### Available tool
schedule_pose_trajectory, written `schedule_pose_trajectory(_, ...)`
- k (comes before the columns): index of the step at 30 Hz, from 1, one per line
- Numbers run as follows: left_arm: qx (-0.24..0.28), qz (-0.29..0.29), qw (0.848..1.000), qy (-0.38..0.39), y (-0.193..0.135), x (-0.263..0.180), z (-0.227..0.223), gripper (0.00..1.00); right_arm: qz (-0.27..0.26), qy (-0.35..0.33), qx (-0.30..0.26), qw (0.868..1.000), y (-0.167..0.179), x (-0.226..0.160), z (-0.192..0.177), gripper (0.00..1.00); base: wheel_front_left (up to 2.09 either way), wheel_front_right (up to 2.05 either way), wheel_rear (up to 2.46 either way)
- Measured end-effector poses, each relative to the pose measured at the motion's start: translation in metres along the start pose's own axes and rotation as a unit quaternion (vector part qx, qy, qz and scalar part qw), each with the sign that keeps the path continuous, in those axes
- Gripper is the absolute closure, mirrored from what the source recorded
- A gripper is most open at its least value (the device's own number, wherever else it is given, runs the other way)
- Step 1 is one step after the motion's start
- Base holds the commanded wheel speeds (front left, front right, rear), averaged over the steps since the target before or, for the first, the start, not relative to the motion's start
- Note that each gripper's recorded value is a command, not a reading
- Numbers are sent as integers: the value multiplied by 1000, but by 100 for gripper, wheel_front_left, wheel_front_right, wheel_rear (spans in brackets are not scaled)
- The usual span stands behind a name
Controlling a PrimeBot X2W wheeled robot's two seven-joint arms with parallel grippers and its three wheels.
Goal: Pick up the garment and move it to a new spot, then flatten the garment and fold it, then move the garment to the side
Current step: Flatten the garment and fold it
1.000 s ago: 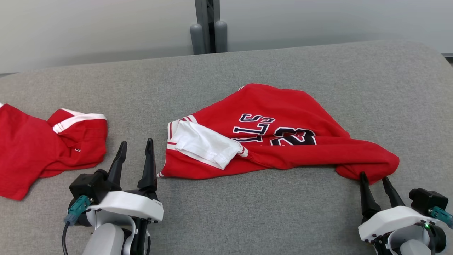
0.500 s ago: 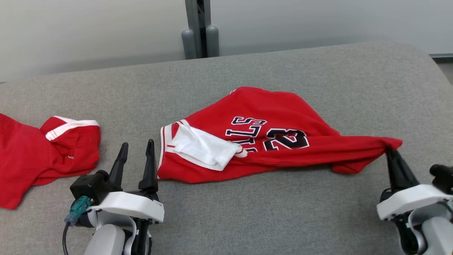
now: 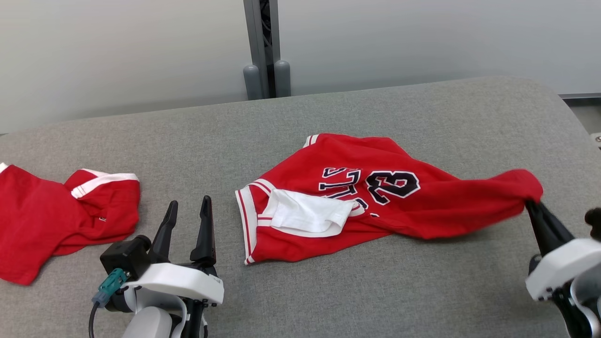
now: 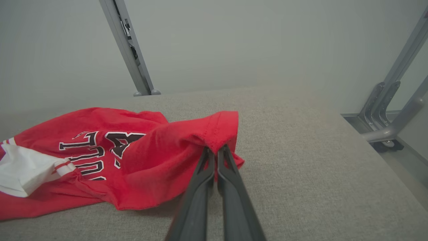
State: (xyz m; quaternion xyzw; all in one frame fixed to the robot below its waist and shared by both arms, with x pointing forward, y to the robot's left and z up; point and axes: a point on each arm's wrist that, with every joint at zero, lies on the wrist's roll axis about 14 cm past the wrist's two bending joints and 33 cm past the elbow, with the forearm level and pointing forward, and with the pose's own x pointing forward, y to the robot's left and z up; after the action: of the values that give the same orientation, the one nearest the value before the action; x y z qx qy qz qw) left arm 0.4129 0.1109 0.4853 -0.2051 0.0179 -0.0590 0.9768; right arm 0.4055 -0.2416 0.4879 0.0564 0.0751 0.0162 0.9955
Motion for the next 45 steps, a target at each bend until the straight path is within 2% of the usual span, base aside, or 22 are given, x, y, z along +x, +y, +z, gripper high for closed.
schedule_pose_trajectory(5,-2,2,1000,3,1,-1,-2,0,-31,117,24,992,-17,-27,-55,100,0,0,0)
schedule_pose_trajectory(9,-5,0,1000,6,-1,0,-5,0,-57,190,49,979,-24,-49,-91,100,0,0,0)
schedule_pose_trajectory(11,-5,0,1000,10,-1,1,-8,0,-68,239,63,966,-24,-62,-115,100,0,0,0)
schedule_pose_trajectory(12,-5,0,1000,11,-2,2,-8,0,-75,246,68,964,-26,-65,-119,84,0,0,0)
schedule_pose_trajectory(13,-5,-1,1000,12,-2,2,-9,0,-83,247,61,964,-30,-66,-120,3,0,0,0)
schedule_pose_trajectory(14,-5,-2,1000,12,-3,3,-9,0,-91,243,52,964,-35,-66,-119,0,0,0,0)
schedule_pose_trajectory(16,-5,-3,1000,14,-3,4,-11,0,-100,230,29,968,-40,-63,-113,0,0,0,0)
schedule_pose_trajectory(20,-5,-6,1000,17,-5,5,-13,0,-102,182,23,978,-34,-50,-95,0,0,0,0)
schedule_pose_trajectory(24,-5,-11,1000,18,-9,6,-13,0,-103,110,9,989,-34,-38,-62,0,0,0,0)
schedule_pose_trajectory(28,-5,-16,1000,16,-13,7,-12,0,-71,6,1,997,-13,-23,-14,0,0,0,0)
schedule_pose_trajectory(32,-4,-24,1000,10,-18,7,-8,0,-32,-67,4,997,11,-21,16,0,0,0,0)
schedule_pose_trajectory(35,-5,-29,1000,6,-22,7,-5,0,-17,-81,8,996,21,-26,16,0,0,0,0)
schedule_pose_trajectory(41,-10,-38,999,16,-28,6,-11,0,-7,-61,12,998,29,-30,-3,0,0,0,0)
schedule_pose_trajectory(45,-6,-66,996,51,-43,3,-34,0,-7,-56,15,998,31,-29,-10,0,0,0,0)
